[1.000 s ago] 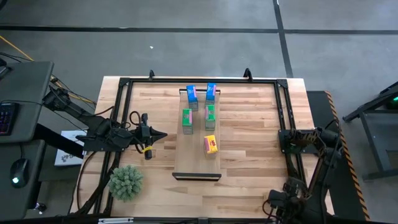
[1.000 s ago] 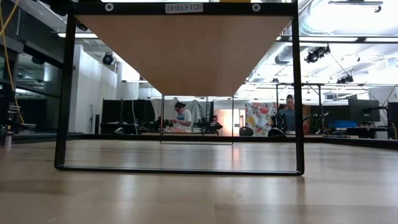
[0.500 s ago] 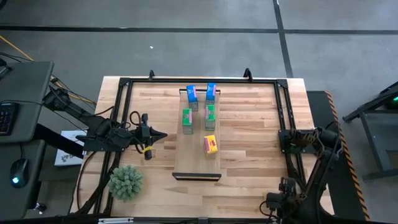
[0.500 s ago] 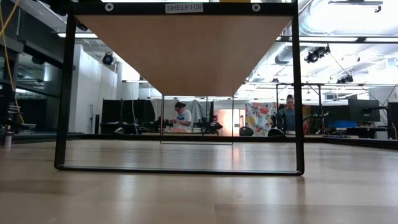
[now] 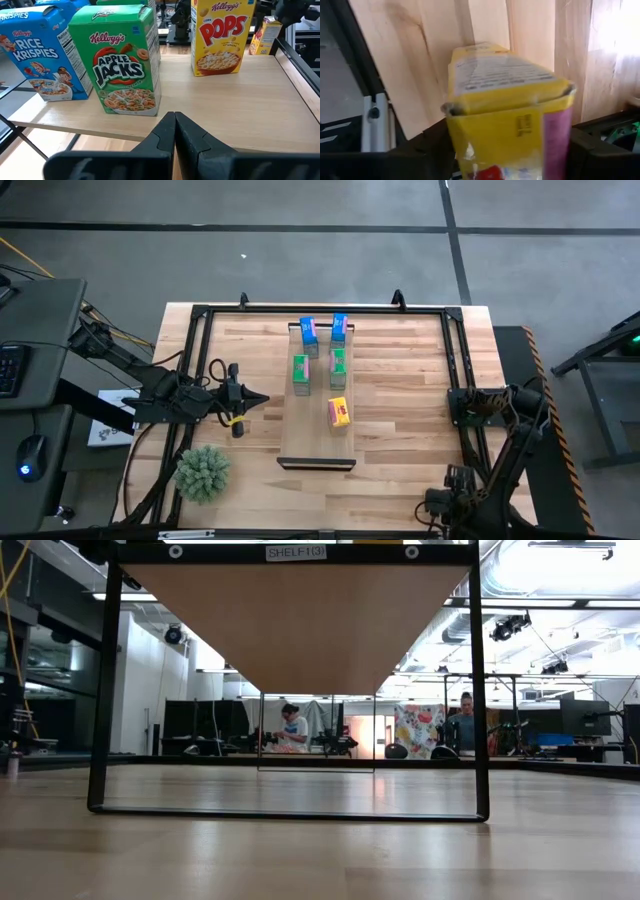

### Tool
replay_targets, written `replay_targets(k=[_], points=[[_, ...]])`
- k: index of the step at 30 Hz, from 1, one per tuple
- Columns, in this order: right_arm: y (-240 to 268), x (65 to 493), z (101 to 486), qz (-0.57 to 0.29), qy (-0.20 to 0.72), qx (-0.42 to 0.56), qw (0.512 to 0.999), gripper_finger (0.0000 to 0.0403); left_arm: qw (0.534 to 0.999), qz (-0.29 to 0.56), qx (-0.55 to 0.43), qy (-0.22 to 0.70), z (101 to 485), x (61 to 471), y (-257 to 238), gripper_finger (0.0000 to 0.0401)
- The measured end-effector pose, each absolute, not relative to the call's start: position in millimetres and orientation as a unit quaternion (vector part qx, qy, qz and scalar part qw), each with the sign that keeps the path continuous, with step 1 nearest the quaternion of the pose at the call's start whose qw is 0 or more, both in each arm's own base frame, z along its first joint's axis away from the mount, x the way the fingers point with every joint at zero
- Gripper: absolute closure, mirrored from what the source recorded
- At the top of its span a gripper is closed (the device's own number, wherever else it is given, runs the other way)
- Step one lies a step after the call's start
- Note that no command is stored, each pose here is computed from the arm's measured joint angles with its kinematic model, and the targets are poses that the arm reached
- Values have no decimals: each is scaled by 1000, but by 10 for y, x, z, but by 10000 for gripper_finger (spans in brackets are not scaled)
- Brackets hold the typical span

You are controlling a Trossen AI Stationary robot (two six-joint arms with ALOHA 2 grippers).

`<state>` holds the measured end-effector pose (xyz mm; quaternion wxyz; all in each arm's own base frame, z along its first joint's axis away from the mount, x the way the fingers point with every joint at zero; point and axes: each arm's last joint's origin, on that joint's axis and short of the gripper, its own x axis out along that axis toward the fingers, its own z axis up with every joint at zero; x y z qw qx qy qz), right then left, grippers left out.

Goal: Stack cereal on shelf
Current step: Put the yellow cereal box on the shelf aligned with the other yellow cereal box

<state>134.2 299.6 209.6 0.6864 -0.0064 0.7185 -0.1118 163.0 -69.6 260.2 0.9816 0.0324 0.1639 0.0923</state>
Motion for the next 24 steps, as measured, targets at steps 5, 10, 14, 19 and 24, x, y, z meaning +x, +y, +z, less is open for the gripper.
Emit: replay_targets(k=[5,10,14,19,24], points=[[3022,1382,2182,-106,715,3,691,225,982,93,26,161,2607,1632,-698,401],[3073,1485,2430,-97,691,22,716,300,986,78,3,145,2719,1625,-708,401],[3099,1673,2767,-89,625,48,774,320,990,31,-16,135,2823,1590,-769,401],[3035,2025,3314,-87,461,63,881,300,991,-8,-13,135,2840,1539,-865,401],[2897,2427,3808,-74,307,20,949,287,993,-39,0,112,2890,1501,-950,401]])
